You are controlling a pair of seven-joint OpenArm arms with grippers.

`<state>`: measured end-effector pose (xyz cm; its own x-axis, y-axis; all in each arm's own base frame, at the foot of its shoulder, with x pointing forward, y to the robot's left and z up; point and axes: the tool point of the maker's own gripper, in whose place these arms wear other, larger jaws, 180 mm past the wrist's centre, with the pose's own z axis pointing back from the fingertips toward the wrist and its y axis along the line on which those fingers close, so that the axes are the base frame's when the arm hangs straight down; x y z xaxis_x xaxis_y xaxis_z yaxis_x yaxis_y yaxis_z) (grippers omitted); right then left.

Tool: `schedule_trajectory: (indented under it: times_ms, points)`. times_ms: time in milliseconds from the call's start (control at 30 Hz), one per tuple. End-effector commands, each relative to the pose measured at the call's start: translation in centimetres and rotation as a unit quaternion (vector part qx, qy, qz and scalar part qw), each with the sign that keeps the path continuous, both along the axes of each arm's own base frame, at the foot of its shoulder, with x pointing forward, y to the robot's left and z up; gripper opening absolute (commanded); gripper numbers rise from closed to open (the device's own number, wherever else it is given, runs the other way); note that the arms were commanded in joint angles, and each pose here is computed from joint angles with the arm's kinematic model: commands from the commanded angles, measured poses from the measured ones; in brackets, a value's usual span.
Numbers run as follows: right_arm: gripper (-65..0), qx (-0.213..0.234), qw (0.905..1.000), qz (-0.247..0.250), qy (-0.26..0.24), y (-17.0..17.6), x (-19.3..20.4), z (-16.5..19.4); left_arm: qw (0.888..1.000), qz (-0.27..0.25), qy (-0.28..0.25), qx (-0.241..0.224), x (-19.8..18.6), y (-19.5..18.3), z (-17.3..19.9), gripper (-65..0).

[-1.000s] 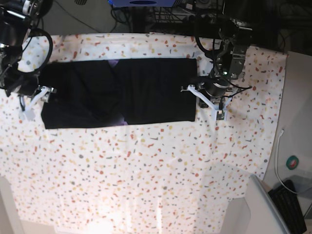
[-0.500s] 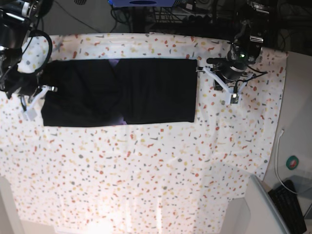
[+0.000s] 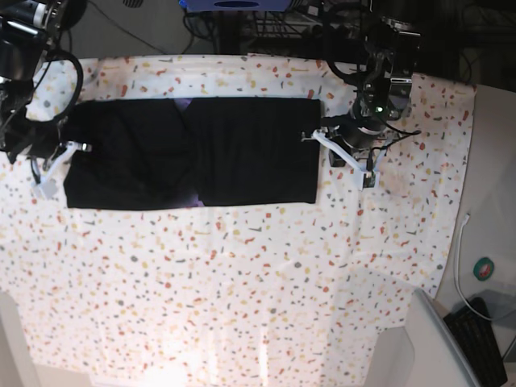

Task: Layout the t-shirt on the table in an organized manner, then fold the t-shirt properly
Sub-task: 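Fold the strip end held by the right gripper toward the left gripper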

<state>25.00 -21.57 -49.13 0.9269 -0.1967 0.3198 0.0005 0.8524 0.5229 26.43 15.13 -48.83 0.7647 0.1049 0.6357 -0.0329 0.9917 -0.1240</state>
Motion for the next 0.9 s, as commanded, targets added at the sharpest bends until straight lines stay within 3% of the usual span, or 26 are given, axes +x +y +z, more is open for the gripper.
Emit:
schedule_trajectory:
  times_ms: [0,100,233,367,500,700,867]
  points:
    - [-65.0,-0.007,0.9997,-0.006,-0.024,-1.0,1.4,1.2,1.0,0.002,-0.002,-0.005,0.2,-0.4,0.2,-65.0]
    - [-65.0,-0.008,0.9996,-0.005,-0.026,-1.0,1.4,1.3,1.0,-0.002,-0.005,-0.02,0.5,-2.0,0.4,-65.0]
    - [-65.0,-0.033,0.9979,0.009,-0.055,-1.3,1.4,2.7,0.999,-0.044,-0.004,-0.026,0.4,-4.9,0.3,-65.0]
    - [-65.0,-0.063,0.9954,-0.028,-0.066,-1.7,1.7,4.5,0.997,-0.063,-0.009,-0.033,0.9,-6.7,0.6,-65.0]
    - [-65.0,-0.088,0.9926,-0.03,-0.078,-1.8,1.7,6.4,0.996,-0.078,-0.013,-0.04,1.0,-8.0,0.9,-65.0]
    - [-65.0,-0.093,0.9903,-0.043,-0.094,-0.1,2.2,9.0,0.995,-0.084,-0.018,-0.054,2.0,-9.8,1.3,-65.0]
    - [-65.0,-0.076,0.9932,-0.016,-0.086,4.7,2.8,9.3,0.995,-0.085,-0.015,-0.054,1.9,-10.1,1.2,-65.0]
